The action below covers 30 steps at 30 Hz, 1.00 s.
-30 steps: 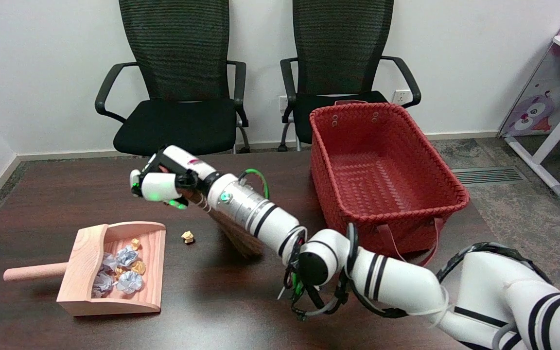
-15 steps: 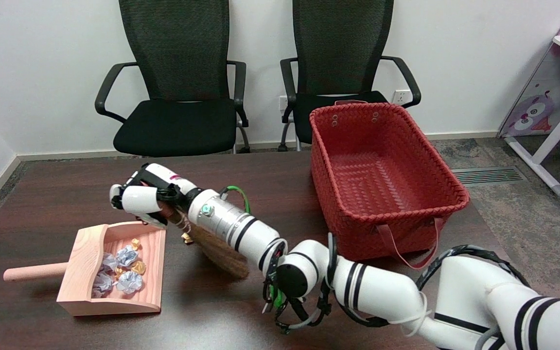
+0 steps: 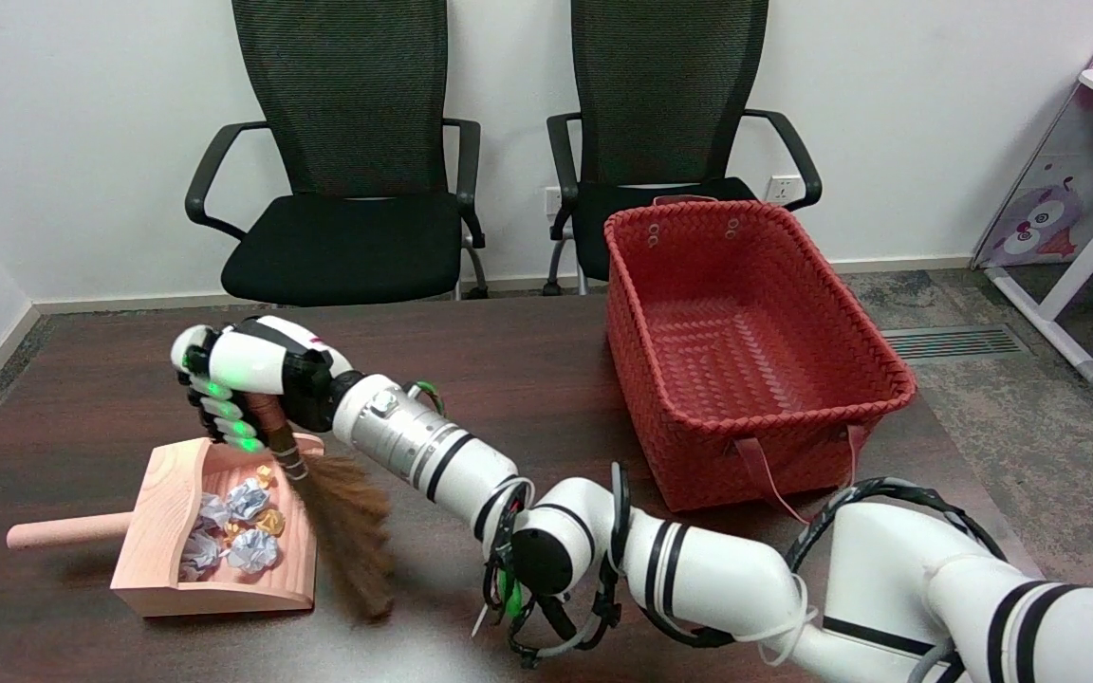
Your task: Sweep the paper ball into the dustpan.
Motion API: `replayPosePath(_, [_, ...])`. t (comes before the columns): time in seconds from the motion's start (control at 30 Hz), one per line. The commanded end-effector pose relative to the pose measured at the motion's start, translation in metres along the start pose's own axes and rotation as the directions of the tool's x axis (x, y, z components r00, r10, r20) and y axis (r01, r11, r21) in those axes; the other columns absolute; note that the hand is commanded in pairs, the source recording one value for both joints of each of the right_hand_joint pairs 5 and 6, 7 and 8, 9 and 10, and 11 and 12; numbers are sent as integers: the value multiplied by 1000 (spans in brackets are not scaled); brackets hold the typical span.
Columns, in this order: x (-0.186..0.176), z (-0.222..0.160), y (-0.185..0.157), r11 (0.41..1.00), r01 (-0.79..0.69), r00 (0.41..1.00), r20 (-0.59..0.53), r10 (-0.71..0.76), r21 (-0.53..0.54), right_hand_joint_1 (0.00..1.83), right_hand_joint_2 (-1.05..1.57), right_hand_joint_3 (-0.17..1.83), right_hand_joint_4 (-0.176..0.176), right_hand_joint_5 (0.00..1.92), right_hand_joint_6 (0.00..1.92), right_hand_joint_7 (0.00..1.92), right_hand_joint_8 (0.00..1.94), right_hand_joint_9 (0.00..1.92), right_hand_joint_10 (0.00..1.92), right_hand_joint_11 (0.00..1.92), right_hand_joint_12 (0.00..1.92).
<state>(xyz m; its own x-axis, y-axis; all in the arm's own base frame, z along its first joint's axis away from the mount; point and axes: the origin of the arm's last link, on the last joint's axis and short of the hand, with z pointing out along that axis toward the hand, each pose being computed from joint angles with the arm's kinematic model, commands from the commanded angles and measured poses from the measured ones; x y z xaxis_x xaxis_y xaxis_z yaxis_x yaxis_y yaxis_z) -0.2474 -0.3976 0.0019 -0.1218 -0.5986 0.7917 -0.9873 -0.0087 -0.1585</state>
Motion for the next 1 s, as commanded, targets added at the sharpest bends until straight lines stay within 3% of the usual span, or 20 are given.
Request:
replayPosePath(0.03, [-21, 7, -25, 860, -505, 862, 81, 500, 72, 692, 900, 1655, -4, 1920, 1920, 1920, 1920, 1920, 1920, 1920, 1920])
replayPosePath(0.27, [-20, 6, -31, 770, -632, 774, 101, 624, 89, 694, 826, 1586, -5, 1920, 1920, 1920, 1920, 1920, 1920, 1920, 1920])
replayPosePath(0.6, [-9, -1, -43, 770, -609, 793, 128, 596, 189, 679, 858, 1458, -8, 1920, 1920, 1920, 1920, 1920, 1920, 1920, 1920])
replayPosePath(0.83, [5, -13, -53, 837, -483, 874, 83, 479, 258, 645, 1055, 1388, -8, 1920, 1920, 1920, 1920, 1920, 1920, 1920, 1920])
replayPosePath(1.0, [24, -24, -75, 915, -224, 970, -11, 242, 336, 627, 1230, 1346, -7, 1920, 1920, 1920, 1920, 1920, 1920, 1920, 1920])
